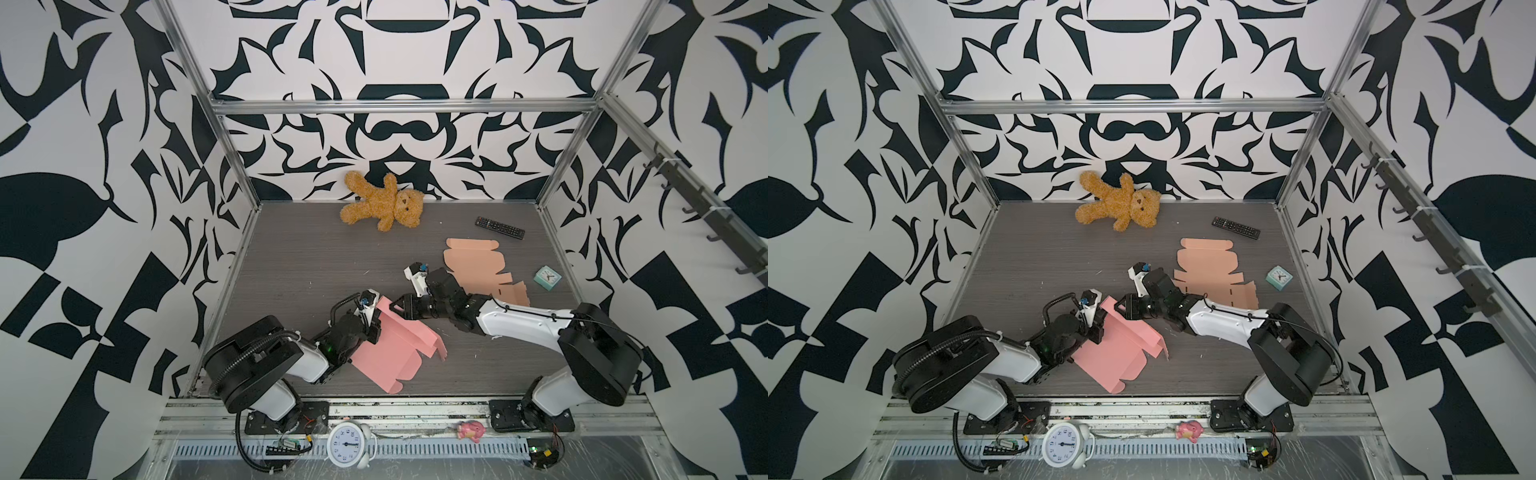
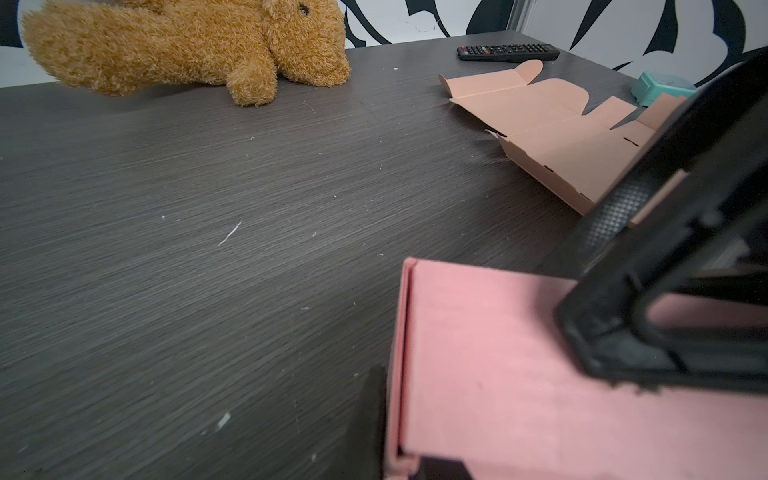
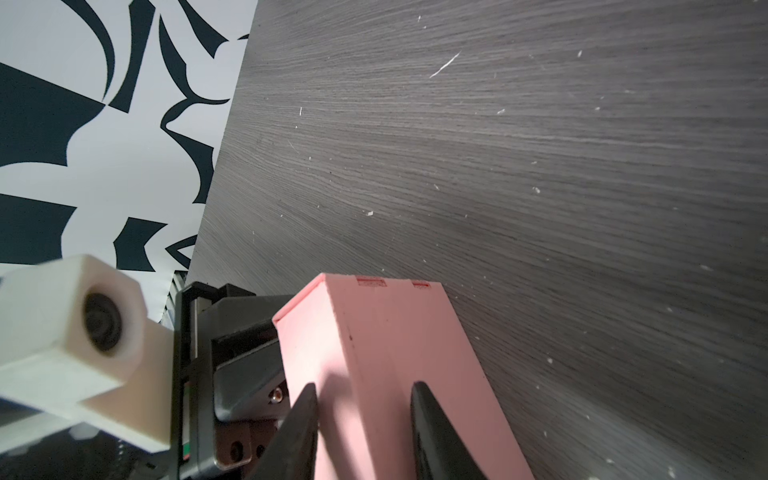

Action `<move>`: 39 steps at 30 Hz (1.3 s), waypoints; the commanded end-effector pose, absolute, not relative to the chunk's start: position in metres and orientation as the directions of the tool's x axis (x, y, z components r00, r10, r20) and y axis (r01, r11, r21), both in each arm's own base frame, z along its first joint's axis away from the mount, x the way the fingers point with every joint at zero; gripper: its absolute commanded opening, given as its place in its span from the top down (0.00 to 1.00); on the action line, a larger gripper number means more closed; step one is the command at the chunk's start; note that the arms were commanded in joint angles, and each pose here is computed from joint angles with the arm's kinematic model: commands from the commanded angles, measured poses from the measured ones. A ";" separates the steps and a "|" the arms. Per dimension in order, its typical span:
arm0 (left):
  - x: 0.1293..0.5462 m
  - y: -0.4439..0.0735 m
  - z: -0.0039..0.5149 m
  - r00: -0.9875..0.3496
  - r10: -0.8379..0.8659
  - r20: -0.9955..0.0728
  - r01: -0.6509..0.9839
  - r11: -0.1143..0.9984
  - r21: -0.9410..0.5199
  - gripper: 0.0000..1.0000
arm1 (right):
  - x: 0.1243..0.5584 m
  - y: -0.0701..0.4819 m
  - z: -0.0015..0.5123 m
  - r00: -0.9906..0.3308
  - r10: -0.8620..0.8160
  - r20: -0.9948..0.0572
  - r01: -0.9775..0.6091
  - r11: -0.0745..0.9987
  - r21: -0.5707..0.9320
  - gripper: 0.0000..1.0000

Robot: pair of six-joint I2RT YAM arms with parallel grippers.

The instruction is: Fold the paper box

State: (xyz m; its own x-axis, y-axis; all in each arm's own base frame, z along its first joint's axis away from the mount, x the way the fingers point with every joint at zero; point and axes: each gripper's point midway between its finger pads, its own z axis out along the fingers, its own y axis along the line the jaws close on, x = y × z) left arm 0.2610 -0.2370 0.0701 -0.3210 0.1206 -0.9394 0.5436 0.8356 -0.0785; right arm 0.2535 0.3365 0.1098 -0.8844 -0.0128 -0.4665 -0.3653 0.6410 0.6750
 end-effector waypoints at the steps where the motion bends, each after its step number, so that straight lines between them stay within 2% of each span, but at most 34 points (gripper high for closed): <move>1: 0.266 -0.241 0.083 -0.300 0.087 -0.950 0.535 0.840 -0.092 0.84 | 0.248 0.329 0.109 -0.888 -0.011 -0.460 -0.350 0.665 0.659 0.62; 3: 0.267 -0.242 0.084 -0.294 0.090 -0.951 0.536 0.839 -0.087 0.80 | 0.248 0.329 0.108 -0.888 -0.011 -0.460 -0.350 0.666 0.659 0.62; 8: 0.271 -0.248 0.087 -0.282 0.096 -0.955 0.549 0.832 -0.079 0.80 | 0.248 0.330 0.108 -0.888 -0.010 -0.461 -0.350 0.666 0.659 0.62; 19: 0.268 -0.249 0.085 -0.291 0.092 -0.952 0.556 0.826 -0.090 0.86 | 0.247 0.329 0.113 -0.882 -0.011 -0.471 -0.359 0.663 0.657 0.62; 25: 0.267 -0.243 0.093 -0.293 0.061 -0.954 0.536 0.837 -0.112 0.87 | 0.252 0.304 0.148 -0.812 -0.057 -0.581 -0.425 0.741 0.520 0.56; 30: 0.276 -0.237 0.098 -0.381 0.081 -0.921 0.460 0.881 -0.113 0.87 | 0.251 0.262 0.186 -0.727 -0.116 -0.677 -0.448 0.827 0.340 0.49; 34: 0.282 -0.222 0.104 -0.457 0.063 -0.887 0.356 0.927 -0.117 0.87 | 0.247 0.236 0.209 -0.680 -0.116 -0.724 -0.434 0.860 0.269 0.50; 39: 0.285 -0.210 0.124 -0.500 0.000 -0.866 0.281 0.946 -0.162 0.87 | 0.239 0.221 0.237 -0.632 -0.088 -0.770 -0.438 0.860 0.261 0.58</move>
